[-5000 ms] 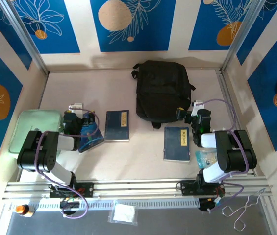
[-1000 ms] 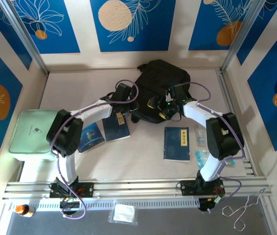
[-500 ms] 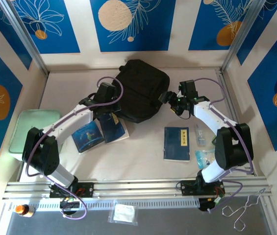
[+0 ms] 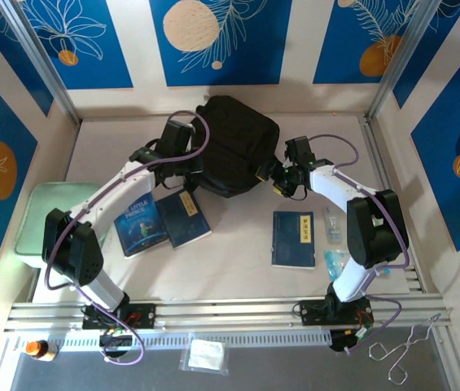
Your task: Pack the student bag
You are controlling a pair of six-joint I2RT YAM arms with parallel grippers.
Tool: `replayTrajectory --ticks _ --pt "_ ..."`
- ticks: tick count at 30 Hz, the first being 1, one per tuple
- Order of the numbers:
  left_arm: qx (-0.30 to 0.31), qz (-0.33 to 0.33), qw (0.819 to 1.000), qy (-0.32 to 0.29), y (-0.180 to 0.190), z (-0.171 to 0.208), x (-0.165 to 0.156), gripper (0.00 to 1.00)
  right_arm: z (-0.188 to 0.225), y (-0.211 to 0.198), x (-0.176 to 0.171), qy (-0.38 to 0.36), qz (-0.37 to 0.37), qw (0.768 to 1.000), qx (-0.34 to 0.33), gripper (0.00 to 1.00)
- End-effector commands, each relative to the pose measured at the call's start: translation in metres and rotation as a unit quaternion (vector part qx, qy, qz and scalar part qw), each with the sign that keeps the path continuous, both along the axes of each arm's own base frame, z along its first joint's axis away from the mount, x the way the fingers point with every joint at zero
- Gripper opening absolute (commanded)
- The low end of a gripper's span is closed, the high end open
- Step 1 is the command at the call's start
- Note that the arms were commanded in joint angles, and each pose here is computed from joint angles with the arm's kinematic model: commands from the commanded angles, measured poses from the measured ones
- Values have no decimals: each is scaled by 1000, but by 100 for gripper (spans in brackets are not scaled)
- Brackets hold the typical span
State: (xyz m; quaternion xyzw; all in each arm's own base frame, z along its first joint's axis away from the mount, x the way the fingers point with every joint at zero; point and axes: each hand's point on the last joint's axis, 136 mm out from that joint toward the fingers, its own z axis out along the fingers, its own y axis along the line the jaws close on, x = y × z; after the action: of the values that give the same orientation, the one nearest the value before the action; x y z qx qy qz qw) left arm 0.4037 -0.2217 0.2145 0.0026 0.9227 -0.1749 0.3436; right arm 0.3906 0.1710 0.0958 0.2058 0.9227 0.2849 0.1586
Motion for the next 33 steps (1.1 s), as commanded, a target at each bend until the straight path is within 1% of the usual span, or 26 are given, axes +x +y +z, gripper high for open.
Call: replayTrajectory --ticks 1,4,6,9,11,12,14,15,17,18,19,20,24,28,32,33 --pt "-16 -42 998 -41 -14 33 9 0 14 6 7 -10 4 1000 21 69" --pt "-7 -38 999 -24 -10 24 5 0 13 9 11 -5 7 1000 27 69" --pt "10 -27 1000 -4 -1 6 -3 0 11 8 14 -2 2 1000 26 69" --pt "51 -6 998 28 20 -29 -16 0 5 5 20 2 -9 1000 27 67" --pt "82 3 996 43 34 -49 -24 0 -1 8 23 2 -3 999 33 56" --pt "96 10 994 50 41 -56 -27 0 -3 10 23 5 0 999 36 52" --pt "119 22 991 63 53 -69 -32 0 -11 13 22 17 5 999 40 48" --pt "124 22 990 65 55 -71 -33 3 -14 13 21 22 6 999 40 46" --pt "136 22 988 70 58 -77 -33 12 -21 15 18 29 9 999 42 44" --pt "139 19 988 71 58 -76 -33 18 -23 15 17 31 10 999 42 43" --pt "140 16 987 71 58 -75 -31 28 -25 16 14 35 13 998 42 42" --pt "139 12 988 69 56 -71 -30 34 -28 17 13 38 15 998 42 41" --pt "118 -5 991 56 43 -54 -23 49 -40 19 6 54 19 998 41 39" --pt "76 -17 996 47 25 -39 -16 54 -52 18 0 72 17 996 41 31" --pt "12 -36 998 50 -4 -33 -14 56 -62 18 -5 86 13 995 42 25" --pt "5 -42 998 50 -9 -32 -14 56 -64 18 -5 88 13 995 43 24"
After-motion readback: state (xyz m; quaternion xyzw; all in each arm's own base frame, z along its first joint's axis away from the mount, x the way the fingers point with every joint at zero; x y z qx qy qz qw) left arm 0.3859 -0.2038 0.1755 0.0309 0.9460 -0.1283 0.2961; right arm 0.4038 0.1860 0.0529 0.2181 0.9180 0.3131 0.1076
